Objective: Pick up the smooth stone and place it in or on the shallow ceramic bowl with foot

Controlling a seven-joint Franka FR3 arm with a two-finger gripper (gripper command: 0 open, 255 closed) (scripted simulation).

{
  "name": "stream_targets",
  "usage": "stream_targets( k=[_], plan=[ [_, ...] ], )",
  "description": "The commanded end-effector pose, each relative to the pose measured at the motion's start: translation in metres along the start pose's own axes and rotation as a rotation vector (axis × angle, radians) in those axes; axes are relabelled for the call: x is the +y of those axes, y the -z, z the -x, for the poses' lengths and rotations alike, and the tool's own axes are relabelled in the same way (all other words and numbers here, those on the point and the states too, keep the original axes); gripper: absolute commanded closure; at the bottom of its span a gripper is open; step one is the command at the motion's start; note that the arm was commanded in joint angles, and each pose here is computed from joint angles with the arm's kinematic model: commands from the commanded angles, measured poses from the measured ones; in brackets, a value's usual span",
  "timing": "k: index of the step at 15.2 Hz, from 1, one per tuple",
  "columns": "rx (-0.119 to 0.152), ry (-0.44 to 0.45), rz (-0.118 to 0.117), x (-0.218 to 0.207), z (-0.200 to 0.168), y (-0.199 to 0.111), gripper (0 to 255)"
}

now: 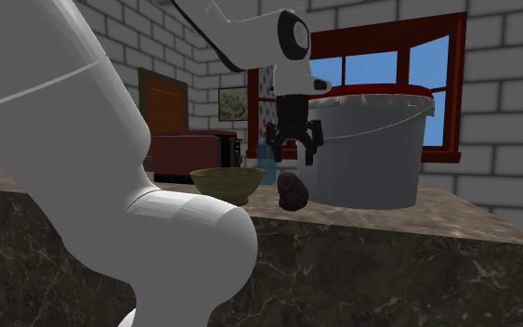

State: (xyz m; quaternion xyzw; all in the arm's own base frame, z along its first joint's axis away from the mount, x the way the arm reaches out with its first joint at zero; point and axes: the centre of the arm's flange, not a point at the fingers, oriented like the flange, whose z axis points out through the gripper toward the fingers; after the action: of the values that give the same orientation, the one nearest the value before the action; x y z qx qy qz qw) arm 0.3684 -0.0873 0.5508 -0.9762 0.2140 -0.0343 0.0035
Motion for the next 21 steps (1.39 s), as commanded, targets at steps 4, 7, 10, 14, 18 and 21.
stream_targets(
  k=[4,7,10,14,18,21],
  plan=[
    [-0.046,-0.018,0.007,0.006,-0.002,-0.039,0],
    [-0.046,-0.018,0.007,0.006,-0.002,-0.039,0],
    [-0.046,-0.018,0.007,0.006,-0.002,-0.039,0],
    [-0.046,-0.019,0.007,0.009,-0.005,-0.043,255],
    [-0.045,-0.020,0.011,-0.009,0.007,-0.045,255],
    [0.092,-0.032,-0.027,-0.003,0.000,-0.012,0]
  ],
)
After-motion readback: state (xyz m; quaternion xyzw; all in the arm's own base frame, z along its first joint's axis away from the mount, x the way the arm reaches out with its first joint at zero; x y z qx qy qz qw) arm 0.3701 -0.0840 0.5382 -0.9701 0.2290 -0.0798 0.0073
